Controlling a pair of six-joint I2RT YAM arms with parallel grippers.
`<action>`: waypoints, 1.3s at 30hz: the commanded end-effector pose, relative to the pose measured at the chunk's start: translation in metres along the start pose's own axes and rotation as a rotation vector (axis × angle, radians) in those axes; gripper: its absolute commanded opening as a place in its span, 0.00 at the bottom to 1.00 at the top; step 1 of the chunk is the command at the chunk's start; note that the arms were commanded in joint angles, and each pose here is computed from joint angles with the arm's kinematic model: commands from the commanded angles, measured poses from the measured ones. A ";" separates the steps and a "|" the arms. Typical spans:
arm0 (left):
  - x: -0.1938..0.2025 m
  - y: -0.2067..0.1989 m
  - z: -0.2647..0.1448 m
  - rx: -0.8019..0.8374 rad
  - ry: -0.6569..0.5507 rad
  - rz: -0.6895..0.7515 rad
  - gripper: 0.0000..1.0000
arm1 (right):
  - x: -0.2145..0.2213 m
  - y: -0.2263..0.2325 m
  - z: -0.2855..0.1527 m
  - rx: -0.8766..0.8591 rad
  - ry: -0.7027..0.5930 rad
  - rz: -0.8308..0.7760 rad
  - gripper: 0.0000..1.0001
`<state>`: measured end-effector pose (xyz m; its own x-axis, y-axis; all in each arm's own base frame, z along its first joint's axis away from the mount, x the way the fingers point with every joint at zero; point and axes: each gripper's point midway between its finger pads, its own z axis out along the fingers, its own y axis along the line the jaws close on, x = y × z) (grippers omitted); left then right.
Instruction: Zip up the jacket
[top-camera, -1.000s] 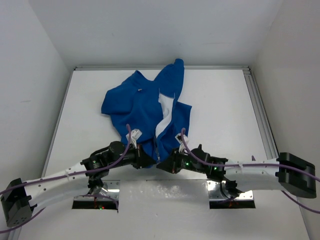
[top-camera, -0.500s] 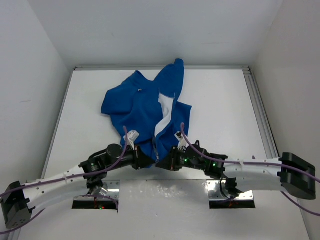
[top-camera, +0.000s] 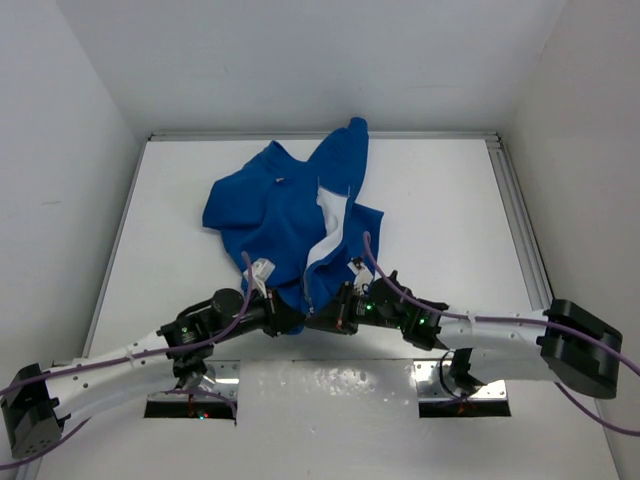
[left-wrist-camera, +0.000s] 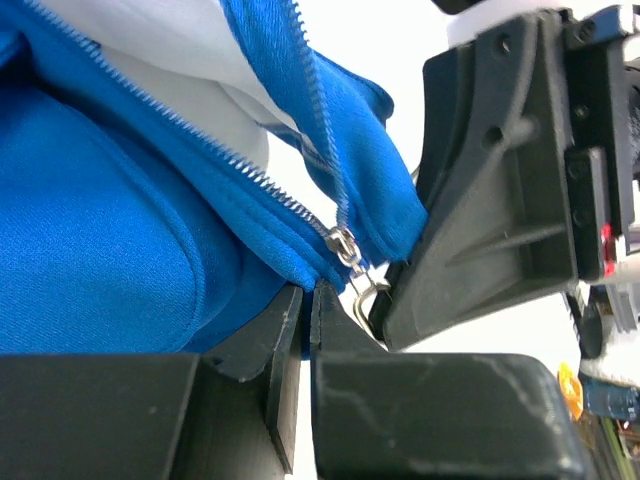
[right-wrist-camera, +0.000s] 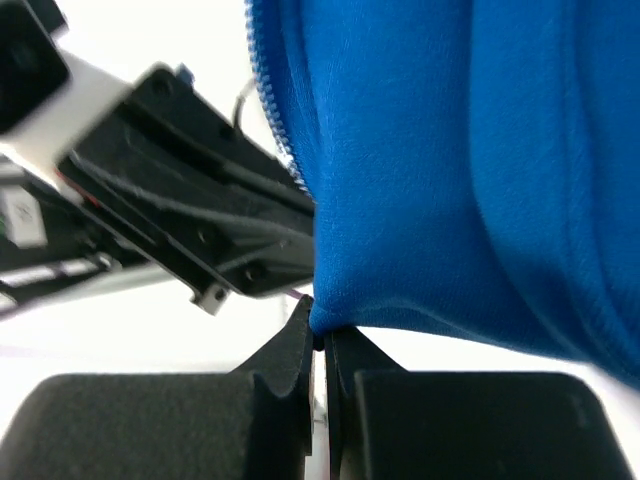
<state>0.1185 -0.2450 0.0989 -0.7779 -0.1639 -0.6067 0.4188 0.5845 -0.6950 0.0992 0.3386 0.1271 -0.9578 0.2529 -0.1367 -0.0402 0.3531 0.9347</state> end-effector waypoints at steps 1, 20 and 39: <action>0.051 0.072 -0.014 -0.250 0.161 0.051 0.00 | -0.047 0.110 -0.013 -0.355 -0.126 0.069 0.00; 0.052 0.063 -0.016 -0.200 0.169 0.086 0.00 | -0.148 0.106 -0.017 -0.616 -0.342 0.515 0.00; 0.044 0.029 -0.014 -0.052 0.154 0.116 0.00 | -0.129 0.007 -0.052 -0.222 -0.506 0.225 0.00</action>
<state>0.1204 -0.2377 0.1021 -0.7158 -0.1532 -0.6813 0.4842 0.5941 -0.6424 0.1822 0.2865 0.1643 -0.8022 0.5832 0.1276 0.1536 -0.0050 0.9881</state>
